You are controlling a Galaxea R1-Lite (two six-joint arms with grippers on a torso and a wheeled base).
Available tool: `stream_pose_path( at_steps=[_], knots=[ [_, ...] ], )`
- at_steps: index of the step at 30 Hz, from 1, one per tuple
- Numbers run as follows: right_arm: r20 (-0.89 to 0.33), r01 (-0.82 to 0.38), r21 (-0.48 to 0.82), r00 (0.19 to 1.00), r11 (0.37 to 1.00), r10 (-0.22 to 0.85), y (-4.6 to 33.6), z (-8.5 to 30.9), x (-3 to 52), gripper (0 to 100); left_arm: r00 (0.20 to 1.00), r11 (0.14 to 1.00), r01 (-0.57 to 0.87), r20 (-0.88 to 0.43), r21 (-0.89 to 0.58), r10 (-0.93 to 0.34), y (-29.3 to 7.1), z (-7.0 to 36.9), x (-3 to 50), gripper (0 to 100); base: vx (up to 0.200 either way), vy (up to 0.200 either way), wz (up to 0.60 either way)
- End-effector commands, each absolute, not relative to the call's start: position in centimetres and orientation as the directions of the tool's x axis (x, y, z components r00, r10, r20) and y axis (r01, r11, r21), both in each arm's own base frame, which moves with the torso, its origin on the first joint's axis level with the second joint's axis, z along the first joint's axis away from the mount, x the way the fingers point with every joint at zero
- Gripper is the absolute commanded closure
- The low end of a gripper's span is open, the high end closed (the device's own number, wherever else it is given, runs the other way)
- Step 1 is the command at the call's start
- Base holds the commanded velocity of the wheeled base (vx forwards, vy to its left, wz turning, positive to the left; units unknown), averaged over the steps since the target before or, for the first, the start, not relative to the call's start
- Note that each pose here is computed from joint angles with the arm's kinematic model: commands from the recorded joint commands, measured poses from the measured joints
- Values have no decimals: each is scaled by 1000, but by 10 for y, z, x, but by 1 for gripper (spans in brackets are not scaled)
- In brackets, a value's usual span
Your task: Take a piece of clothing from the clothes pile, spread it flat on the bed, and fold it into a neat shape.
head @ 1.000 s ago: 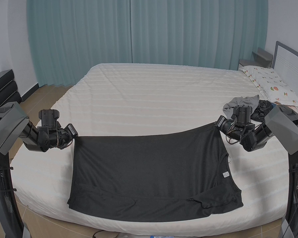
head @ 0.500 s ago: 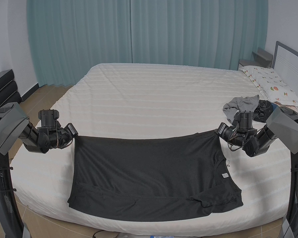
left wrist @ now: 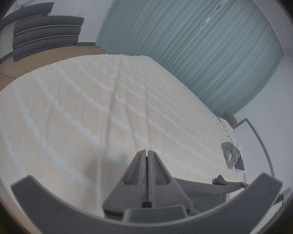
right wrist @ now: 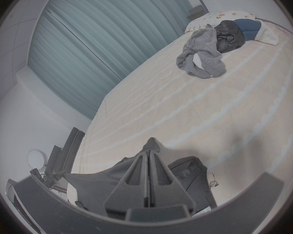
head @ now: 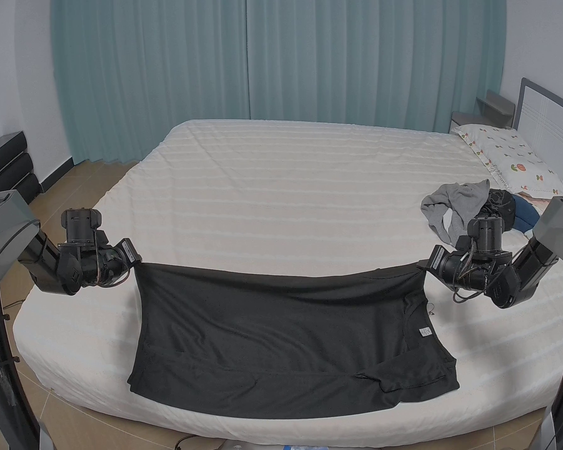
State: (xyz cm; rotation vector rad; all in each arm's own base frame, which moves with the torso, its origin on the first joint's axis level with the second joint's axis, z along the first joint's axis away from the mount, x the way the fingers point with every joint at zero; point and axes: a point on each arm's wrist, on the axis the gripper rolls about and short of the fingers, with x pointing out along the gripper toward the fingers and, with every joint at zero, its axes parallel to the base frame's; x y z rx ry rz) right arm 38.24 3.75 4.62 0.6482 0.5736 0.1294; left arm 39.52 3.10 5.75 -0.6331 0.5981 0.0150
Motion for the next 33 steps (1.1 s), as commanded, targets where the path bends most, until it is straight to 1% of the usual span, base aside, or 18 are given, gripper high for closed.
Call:
stream_pose_path(
  at_steps=[1,7,10,17,21,24,33],
  knots=[
    [-434,41,612,852,790,293,34,64,370,100,821,821,-195,-547,-537,-163,31,56,385,100,0,0,0],
    [-410,25,618,863,786,294,30,75,366,100,830,820,-188,-534,-541,-162,31,61,386,100,0,0,0],
    [-387,5,628,870,778,307,28,80,366,100,852,820,-169,-499,-547,-157,33,70,393,100,0,0,0],
    [-348,-16,634,887,773,304,28,81,379,100,869,821,-152,-471,-550,-154,34,76,401,100,0,0,0],
    [-321,-25,634,901,773,292,25,84,395,100,878,791,-164,-453,-589,-154,35,75,414,100,0,0,0],
    [-321,-26,634,901,773,293,26,81,401,100,882,776,-173,-446,-607,-153,35,74,420,100,0,0,0],
    [-340,-14,633,893,774,294,26,79,400,100,867,777,-191,-474,-600,-153,35,64,420,100,0,0,0]
  ],
)
